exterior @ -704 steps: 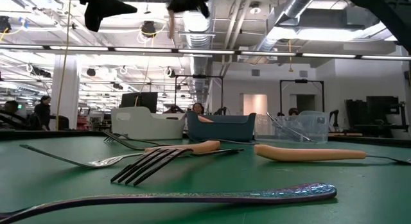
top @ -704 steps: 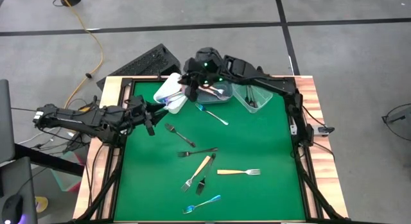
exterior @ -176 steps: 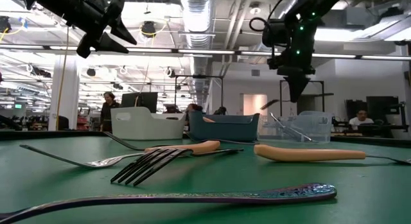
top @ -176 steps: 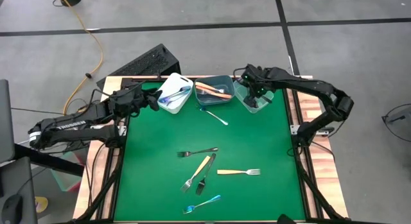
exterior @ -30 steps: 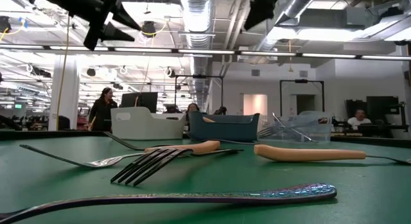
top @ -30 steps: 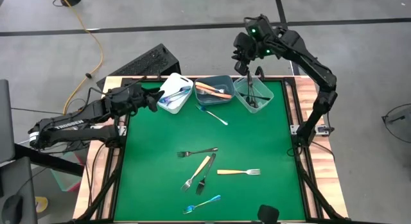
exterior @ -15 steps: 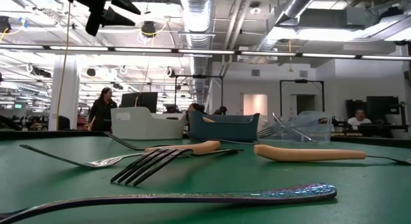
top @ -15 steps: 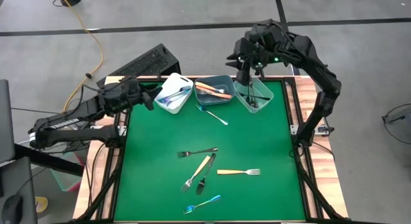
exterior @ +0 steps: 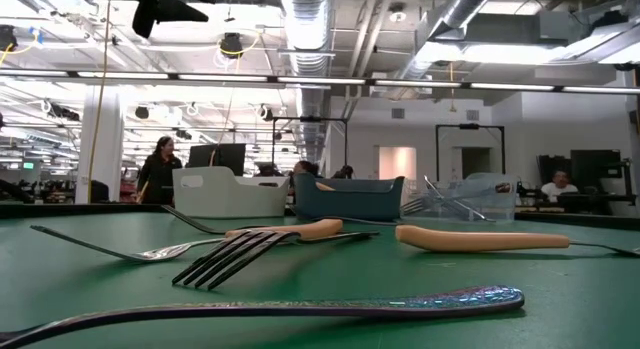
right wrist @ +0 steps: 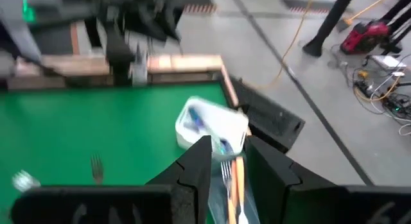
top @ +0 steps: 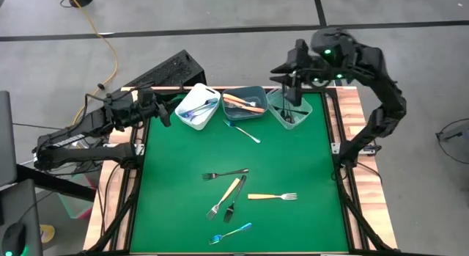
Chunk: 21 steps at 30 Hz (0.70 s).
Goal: Sort silverware by color (type)
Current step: Put the blue fork into the white bin
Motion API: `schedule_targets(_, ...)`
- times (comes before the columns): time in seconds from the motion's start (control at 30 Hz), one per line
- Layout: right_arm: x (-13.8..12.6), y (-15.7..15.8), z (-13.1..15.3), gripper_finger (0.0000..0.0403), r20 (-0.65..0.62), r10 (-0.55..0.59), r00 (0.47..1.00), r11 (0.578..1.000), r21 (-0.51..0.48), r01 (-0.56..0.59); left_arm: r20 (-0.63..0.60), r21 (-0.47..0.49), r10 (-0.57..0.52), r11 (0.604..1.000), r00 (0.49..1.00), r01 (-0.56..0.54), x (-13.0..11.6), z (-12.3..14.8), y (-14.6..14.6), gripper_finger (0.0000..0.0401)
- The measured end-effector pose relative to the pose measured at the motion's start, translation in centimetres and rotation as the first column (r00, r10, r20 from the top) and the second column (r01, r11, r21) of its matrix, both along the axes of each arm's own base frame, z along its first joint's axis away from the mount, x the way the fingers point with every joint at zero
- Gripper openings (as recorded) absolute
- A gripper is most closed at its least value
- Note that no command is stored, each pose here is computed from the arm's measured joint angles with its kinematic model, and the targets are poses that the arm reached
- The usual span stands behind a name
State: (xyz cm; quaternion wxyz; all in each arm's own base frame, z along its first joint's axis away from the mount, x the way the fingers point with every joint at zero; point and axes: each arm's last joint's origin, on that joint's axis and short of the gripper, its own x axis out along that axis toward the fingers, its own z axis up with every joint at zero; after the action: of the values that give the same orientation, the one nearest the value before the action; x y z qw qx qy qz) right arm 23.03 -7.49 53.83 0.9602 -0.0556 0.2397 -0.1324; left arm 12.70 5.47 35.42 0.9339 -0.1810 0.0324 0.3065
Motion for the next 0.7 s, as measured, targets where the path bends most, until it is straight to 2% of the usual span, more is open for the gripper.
schedule_targets(0.17, -2.6, 1.3, 1.8, 0.0114, 0.123, -0.005, 0.992, 1.0, 0.018, 0.003, -0.005, -0.013, -0.003, 1.0, 1.0, 0.002, 0.0, -0.1, 0.0, 0.0164)
schedule_targets(0.43, -5.1, 2.7, 2.8, 0.0114, 0.181, 0.015, 0.983, 0.999, 0.028, -0.021, -0.006, -0.025, -0.046, 0.999, 0.999, 0.046, -0.1, -0.1, 0.2, 0.0164)
schedule_targets(0.57, -4.5, 3.0, 2.6, 0.0114, 0.173, 0.036, 0.984, 0.998, 0.038, -0.043, -0.008, -0.026, -0.062, 0.998, 0.998, 0.062, -0.2, -0.1, 0.5, 0.0164)
schedule_targets(0.7, -2.5, 3.3, 1.3, 0.0114, 0.108, 0.082, 0.991, 0.996, 0.029, -0.086, -0.004, -0.034, -0.091, 0.995, 0.996, 0.091, -0.3, -0.1, 0.7, 0.0164)
